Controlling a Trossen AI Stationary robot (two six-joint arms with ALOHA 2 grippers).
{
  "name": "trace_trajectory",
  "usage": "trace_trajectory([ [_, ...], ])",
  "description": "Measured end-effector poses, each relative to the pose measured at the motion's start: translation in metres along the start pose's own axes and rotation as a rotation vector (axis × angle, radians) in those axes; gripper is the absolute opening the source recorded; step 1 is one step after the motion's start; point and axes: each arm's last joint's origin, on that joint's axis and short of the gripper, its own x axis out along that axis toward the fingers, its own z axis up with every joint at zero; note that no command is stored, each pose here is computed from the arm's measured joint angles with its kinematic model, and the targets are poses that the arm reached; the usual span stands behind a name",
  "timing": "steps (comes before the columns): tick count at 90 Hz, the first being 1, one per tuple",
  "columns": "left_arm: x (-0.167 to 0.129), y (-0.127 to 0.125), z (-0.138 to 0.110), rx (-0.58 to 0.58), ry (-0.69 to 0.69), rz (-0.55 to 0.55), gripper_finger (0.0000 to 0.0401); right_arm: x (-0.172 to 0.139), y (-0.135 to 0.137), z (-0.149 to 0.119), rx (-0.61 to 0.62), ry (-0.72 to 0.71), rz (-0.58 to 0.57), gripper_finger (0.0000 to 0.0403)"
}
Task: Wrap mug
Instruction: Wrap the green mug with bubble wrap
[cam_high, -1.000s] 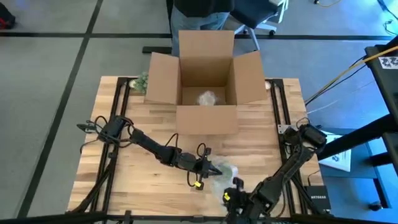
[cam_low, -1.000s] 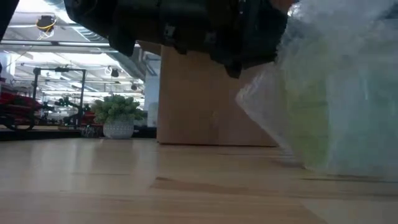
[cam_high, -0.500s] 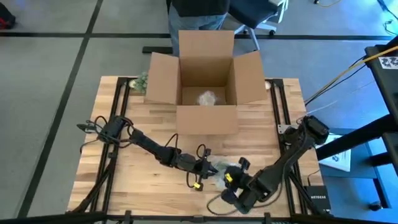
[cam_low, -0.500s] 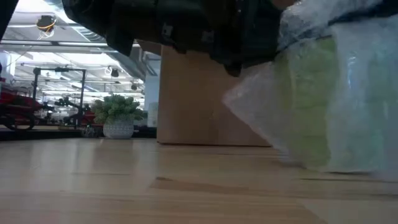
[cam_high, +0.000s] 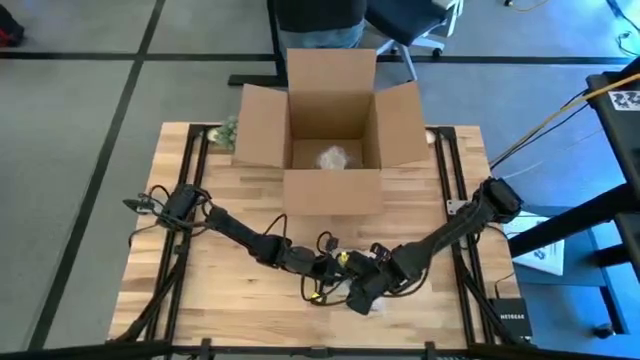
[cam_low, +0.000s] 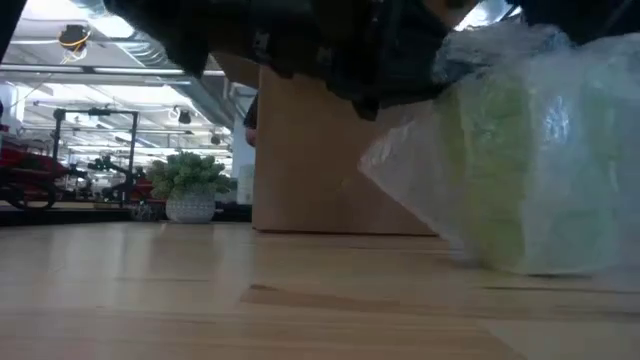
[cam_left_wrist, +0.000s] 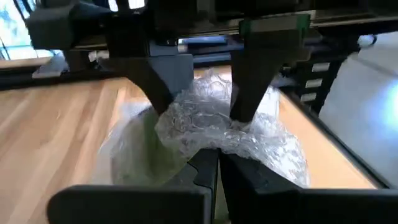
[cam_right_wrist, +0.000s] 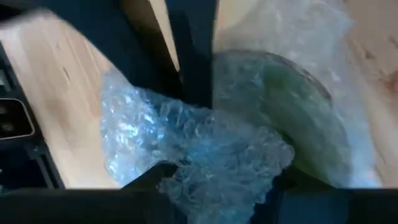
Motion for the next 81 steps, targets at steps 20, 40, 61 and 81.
trace_trajectory([
  [20, -0.019, -0.004, 0.026, 0.04, -0.003, 0.024, 0.0, 0.004, 0.002, -0.002, -0.001, -0.029, 0.021, 0.0101],
  [40, -0.017, -0.014, 0.023, 0.092, -0.026, -0.048, 0.0, 0.005, 0.002, -0.001, -0.002, -0.062, 0.006, 0.0101],
  [61, 0.009, 0.003, -0.008, -0.034, -0.016, 0.005, 0.0, 0.006, 0.005, 0.0, -0.046, -0.098, 0.018, 0.0101],
  [81, 0.011, 0.003, -0.01, -0.066, -0.019, 0.005, 0.0, 0.002, 0.005, 0.0, -0.073, -0.065, 0.055, 0.0101],
])
